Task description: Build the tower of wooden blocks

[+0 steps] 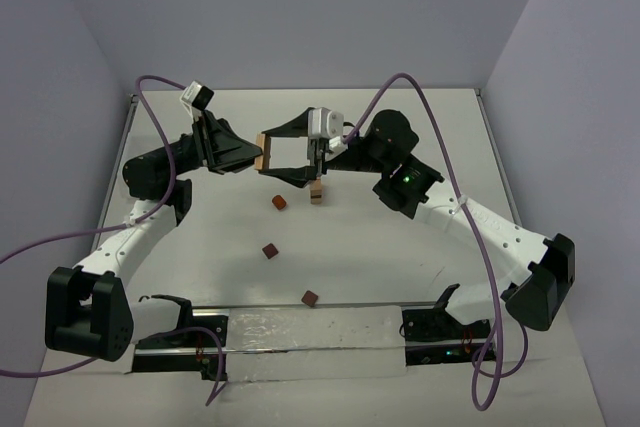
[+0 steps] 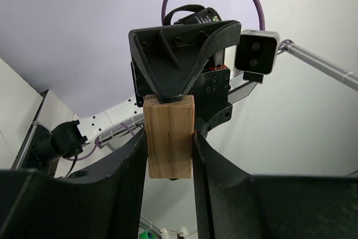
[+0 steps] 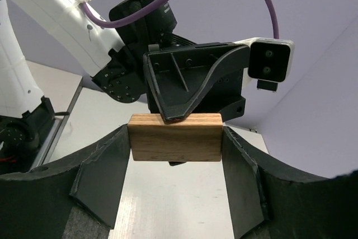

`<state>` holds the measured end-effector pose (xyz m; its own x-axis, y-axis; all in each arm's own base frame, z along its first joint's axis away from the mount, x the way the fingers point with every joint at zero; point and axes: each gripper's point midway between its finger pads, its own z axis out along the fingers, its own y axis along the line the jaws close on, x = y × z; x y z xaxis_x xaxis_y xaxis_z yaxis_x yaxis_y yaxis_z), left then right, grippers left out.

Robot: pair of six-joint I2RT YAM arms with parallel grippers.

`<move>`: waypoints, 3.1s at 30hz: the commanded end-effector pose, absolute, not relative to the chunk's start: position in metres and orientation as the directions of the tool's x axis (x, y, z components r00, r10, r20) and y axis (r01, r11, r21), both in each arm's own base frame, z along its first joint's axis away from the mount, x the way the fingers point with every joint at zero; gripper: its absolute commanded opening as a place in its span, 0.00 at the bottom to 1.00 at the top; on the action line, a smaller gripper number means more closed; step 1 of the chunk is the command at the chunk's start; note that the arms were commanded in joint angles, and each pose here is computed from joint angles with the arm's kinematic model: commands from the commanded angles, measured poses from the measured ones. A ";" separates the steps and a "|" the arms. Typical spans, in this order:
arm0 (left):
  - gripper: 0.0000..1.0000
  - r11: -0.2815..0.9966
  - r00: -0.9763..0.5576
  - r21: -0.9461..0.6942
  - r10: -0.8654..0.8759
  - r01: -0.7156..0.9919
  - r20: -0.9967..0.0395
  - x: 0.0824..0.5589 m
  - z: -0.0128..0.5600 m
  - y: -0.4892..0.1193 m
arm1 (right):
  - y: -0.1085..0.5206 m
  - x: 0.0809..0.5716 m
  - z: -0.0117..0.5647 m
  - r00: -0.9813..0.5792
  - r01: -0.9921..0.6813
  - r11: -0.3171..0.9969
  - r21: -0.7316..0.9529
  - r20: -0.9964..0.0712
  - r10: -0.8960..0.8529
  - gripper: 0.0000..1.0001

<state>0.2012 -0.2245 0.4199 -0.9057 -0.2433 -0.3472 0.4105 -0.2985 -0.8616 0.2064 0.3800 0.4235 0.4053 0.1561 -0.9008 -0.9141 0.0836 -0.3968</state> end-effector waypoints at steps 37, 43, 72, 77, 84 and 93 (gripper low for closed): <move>0.99 0.758 -0.580 -0.407 -0.046 0.511 -0.813 0.303 0.289 -0.082 | 0.301 0.362 0.212 0.105 -0.984 -0.008 -0.177 -0.545 -0.832 0.12; 0.99 0.762 -0.554 -0.395 -0.056 0.514 -0.830 0.302 0.295 -0.082 | 0.294 0.361 0.180 0.057 -0.994 -0.005 -0.111 -0.475 -0.878 0.12; 0.99 0.704 -0.604 -0.484 -0.099 0.519 -0.791 0.310 0.295 -0.091 | 0.300 0.375 0.124 0.049 -0.998 -0.029 -0.053 -0.423 -0.905 0.23; 0.99 0.702 -0.601 -0.483 -0.098 0.523 -0.793 0.309 0.295 -0.092 | 0.301 0.375 0.123 0.043 -0.999 -0.028 -0.044 -0.419 -0.907 0.25; 0.99 0.698 -0.601 -0.485 -0.097 0.527 -0.793 0.309 0.296 -0.093 | 0.300 0.373 0.120 0.038 -0.999 -0.028 -0.031 -0.411 -0.911 0.28; 0.99 0.698 -0.603 -0.486 -0.097 0.526 -0.792 0.309 0.295 -0.092 | 0.299 0.372 0.116 0.031 -1.000 -0.026 -0.018 -0.402 -0.915 0.30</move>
<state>0.3065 -0.0913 0.2821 -0.6312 -0.0964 -0.7696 0.4981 0.7102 -0.4975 0.3680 0.2982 0.1082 0.0274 -0.9176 -0.3966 -0.9996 -0.0269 -0.0068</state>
